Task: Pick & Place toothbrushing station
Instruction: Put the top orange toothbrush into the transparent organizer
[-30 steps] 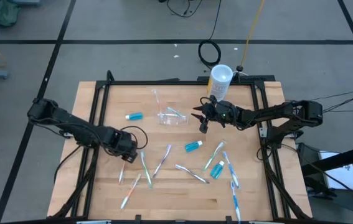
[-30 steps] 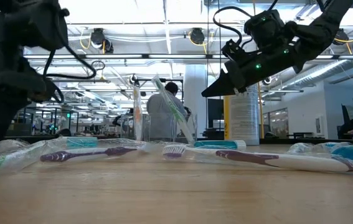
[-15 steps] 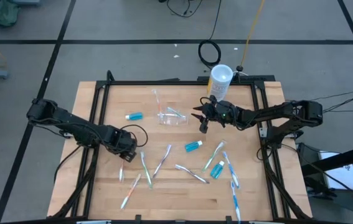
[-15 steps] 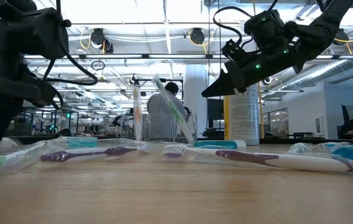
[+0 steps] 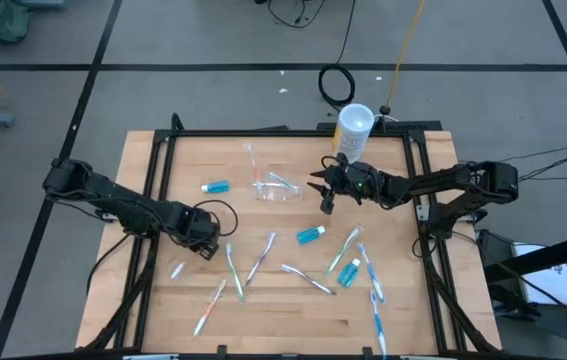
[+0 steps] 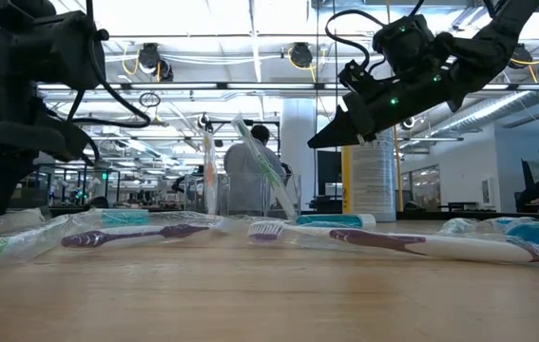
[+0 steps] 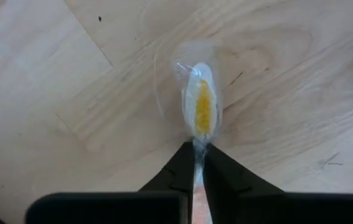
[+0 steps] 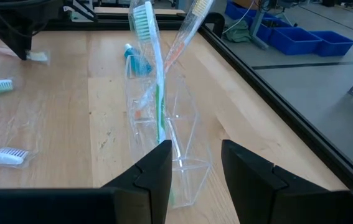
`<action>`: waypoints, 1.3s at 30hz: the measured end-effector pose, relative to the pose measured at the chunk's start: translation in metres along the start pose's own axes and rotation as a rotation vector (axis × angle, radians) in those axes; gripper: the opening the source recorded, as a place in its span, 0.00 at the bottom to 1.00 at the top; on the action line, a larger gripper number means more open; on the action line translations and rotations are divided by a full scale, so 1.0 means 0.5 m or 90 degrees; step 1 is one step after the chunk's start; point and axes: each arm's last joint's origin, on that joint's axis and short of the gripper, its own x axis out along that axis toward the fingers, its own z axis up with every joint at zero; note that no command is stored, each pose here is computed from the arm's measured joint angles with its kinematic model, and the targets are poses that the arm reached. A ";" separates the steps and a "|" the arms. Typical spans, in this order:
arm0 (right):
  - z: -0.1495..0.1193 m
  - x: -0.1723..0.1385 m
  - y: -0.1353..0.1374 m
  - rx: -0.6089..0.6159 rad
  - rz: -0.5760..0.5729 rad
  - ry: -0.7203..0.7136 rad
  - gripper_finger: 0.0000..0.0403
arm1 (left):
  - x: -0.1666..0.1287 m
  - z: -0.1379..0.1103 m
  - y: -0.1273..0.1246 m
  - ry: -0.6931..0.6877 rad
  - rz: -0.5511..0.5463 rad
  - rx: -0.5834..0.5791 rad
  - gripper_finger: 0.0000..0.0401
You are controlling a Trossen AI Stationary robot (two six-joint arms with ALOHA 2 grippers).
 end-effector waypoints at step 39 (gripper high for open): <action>0.000 0.000 0.000 0.000 0.000 0.000 0.32 | -0.207 0.096 -0.187 -0.659 -0.187 0.330 0.06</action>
